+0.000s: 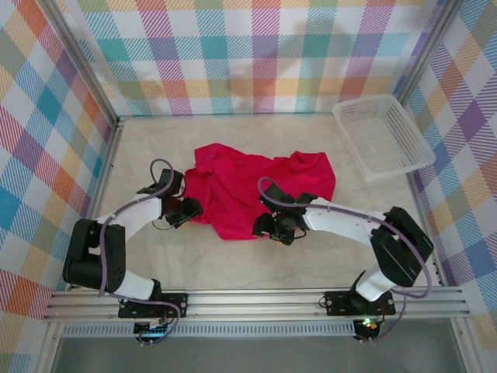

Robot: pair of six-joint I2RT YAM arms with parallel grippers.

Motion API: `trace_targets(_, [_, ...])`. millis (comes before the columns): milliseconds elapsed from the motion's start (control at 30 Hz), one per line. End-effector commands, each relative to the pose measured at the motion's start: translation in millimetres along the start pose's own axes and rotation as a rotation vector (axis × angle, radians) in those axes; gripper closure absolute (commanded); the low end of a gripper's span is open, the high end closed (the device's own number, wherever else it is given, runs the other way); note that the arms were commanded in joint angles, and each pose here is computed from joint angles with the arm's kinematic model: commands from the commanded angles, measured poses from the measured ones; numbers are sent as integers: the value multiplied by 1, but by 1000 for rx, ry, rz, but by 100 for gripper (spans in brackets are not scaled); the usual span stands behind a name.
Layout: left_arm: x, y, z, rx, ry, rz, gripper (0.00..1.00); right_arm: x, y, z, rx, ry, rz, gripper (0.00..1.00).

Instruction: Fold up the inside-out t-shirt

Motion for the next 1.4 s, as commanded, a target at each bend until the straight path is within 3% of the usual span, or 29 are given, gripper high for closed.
trace_targets(0, [-19,-5,-6,31,17,-63,52,-27,-18,8,-7,-56,-98,36])
trace_targets(67, [-24,-6,-4,-6,7,-73,59,-43,-22,2,43,-67,-126,45])
trace_targets(200, [-41,1,7,-98,2,-104,74,-71,-7,0,83,-56,-206,78])
trace_targets(267, [-50,7,10,-102,18,-114,86,-79,10,2,88,-53,-231,97])
trace_targets(300, [-53,11,12,-101,27,-116,93,-81,21,3,91,-43,-240,100])
trace_targets(333, [-57,17,14,-102,33,-121,100,-81,35,2,104,-36,-249,100])
trace_targets(567, [-79,83,25,-122,78,-268,100,-65,161,-22,146,23,-351,100])
trace_targets(733, [-92,148,11,-137,24,-374,100,-51,249,-36,67,21,-433,100])
trace_targets(867, [-99,200,-6,-103,-23,-465,100,-52,289,-30,-2,37,-464,100])
trace_targets(967, [-101,217,-18,-42,-54,-498,100,-68,293,-26,7,34,-466,100])
trace_targets(1067, [-105,203,-18,-51,-75,-469,99,-96,276,-18,-2,29,-439,100])
trace_targets(1167, [-108,174,-1,-186,-109,-332,86,-132,245,-14,22,10,-410,100])
trace_targets(1267, [-116,163,11,-314,-126,-237,81,-163,210,-6,41,11,-360,100])
trace_targets(1333, [-118,167,2,-314,-149,-259,64,-176,192,4,38,29,-317,59])
trace_targets(1367, [-116,169,-5,-308,-168,-283,60,-179,187,6,43,27,-297,49])
Point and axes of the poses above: each hand's point on the last joint's axis, 136 mm out from that joint toward the fingers, its own y axis back along the fingers, its own z axis along the line the jaws close on, x = y × z, the point moved 3 cm from there along y, back along the fingers, and after that the axes turned 5 degrees about -y, right-handed, at the moved point
